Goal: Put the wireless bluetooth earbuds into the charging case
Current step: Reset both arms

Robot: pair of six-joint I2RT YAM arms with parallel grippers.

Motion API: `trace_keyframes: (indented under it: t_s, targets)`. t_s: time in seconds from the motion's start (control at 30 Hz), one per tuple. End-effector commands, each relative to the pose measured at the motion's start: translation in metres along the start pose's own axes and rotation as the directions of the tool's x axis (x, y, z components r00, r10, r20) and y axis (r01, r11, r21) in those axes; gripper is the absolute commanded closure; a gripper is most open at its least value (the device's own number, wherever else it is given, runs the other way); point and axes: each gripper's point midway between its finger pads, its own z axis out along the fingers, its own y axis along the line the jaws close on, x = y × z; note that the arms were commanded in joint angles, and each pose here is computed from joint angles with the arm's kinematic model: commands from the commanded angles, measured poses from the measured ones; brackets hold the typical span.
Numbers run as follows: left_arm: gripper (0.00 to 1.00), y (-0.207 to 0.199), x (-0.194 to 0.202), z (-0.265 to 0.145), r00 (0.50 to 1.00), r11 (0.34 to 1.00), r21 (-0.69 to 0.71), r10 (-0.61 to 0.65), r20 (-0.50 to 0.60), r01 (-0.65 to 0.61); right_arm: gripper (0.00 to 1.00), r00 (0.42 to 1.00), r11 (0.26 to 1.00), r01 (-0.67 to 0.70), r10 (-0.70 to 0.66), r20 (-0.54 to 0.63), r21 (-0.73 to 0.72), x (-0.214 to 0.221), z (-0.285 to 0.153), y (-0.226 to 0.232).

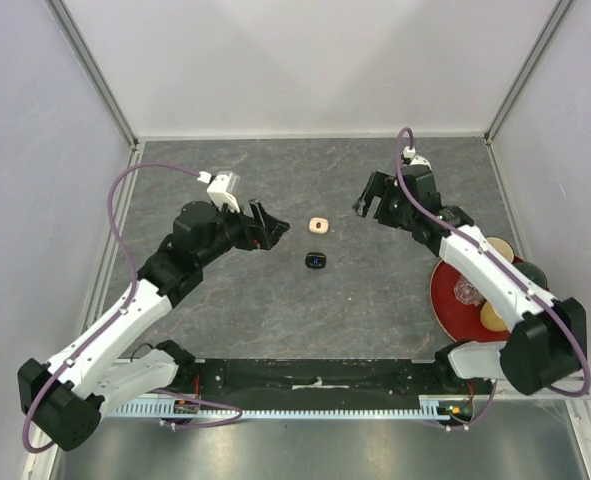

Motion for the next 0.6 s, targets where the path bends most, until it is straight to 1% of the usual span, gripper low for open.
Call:
trace_keyframes:
  t_s: [0.0, 0.07, 0.1, 0.13, 0.17, 0.23, 0.27, 0.33, 0.37, 0.4, 0.43, 0.47, 0.5, 0.53, 0.57]
  targets:
    - [0.09, 0.014, -0.007, -0.019, 0.996, 0.991, -0.094, 0.091, -0.011, -0.092, 0.02, 0.999, 0.997, 0.021, -0.025, -0.045, -0.071, -0.004, 0.012, -0.003]
    - [0.09, 0.024, -0.013, -0.024, 0.998, 0.986, -0.158, 0.056, 0.035, -0.050, 0.02, 0.996, 0.996, 0.087, -0.087, -0.009, 0.018, -0.007, 0.017, -0.025]
    - [0.09, 0.029, -0.009, -0.025, 0.998, 0.984, -0.174, 0.048, 0.039, -0.041, 0.02, 0.994, 0.993, 0.108, -0.108, 0.004, 0.056, -0.008, 0.018, -0.034]
    - [0.09, 0.032, -0.009, -0.027, 0.998, 0.981, -0.190, 0.034, 0.051, -0.024, 0.02, 0.991, 0.984, 0.129, -0.132, 0.016, 0.124, -0.006, 0.021, -0.050]
    - [0.09, 0.037, -0.012, -0.029, 0.997, 0.976, -0.215, 0.032, 0.071, -0.016, 0.02, 0.985, 0.974, 0.168, -0.172, 0.008, 0.152, -0.004, 0.024, -0.058]
    - [0.09, 0.041, -0.012, -0.030, 0.996, 0.972, -0.237, 0.027, 0.083, -0.007, 0.02, 0.978, 0.954, 0.204, -0.209, -0.002, 0.220, 0.000, 0.028, -0.076]
    - [0.09, 0.046, -0.014, -0.030, 0.995, 0.965, -0.263, 0.028, 0.094, -0.002, 0.02, 0.973, 0.936, 0.215, -0.229, 0.018, 0.279, -0.004, 0.028, -0.088]
    - [0.09, 0.048, -0.018, -0.030, 0.994, 0.961, -0.278, 0.034, 0.106, -0.004, 0.02, 0.970, 0.915, 0.218, -0.241, 0.026, 0.340, -0.001, 0.028, -0.102]
    - [0.09, 0.048, -0.020, -0.030, 0.993, 0.960, -0.279, 0.045, 0.106, -0.014, 0.02, 0.963, 0.900, 0.226, -0.264, 0.054, 0.373, -0.009, 0.025, -0.108]
    - [0.09, 0.047, -0.022, -0.031, 0.992, 0.960, -0.278, 0.059, 0.110, -0.026, 0.02, 0.959, 0.887, 0.230, -0.276, 0.060, 0.400, -0.007, 0.024, -0.115]
    - [0.09, 0.048, -0.024, -0.031, 0.990, 0.958, -0.282, 0.082, 0.111, -0.047, 0.02, 0.954, 0.875, 0.224, -0.287, 0.086, 0.429, -0.010, 0.022, -0.122]
    - [0.09, 0.050, -0.024, -0.031, 0.990, 0.956, -0.288, 0.086, 0.115, -0.050, 0.02, 0.939, 0.861, 0.184, -0.297, 0.175, 0.474, -0.026, 0.019, -0.126]
    - [0.09, 0.051, -0.022, -0.030, 0.990, 0.954, -0.294, 0.091, 0.109, -0.055, 0.02, 0.930, 0.838, 0.212, -0.331, 0.159, 0.503, -0.016, 0.019, -0.140]
    - [0.09, 0.056, -0.022, -0.030, 0.989, 0.947, -0.313, 0.111, 0.101, -0.074, 0.02, 0.921, 0.821, 0.207, -0.346, 0.177, 0.532, -0.016, 0.017, -0.147]
    - [0.09, 0.057, -0.023, -0.031, 0.988, 0.944, -0.320, 0.117, 0.102, -0.079, 0.02, 0.906, 0.820, 0.177, -0.352, 0.236, 0.544, -0.024, 0.017, -0.149]
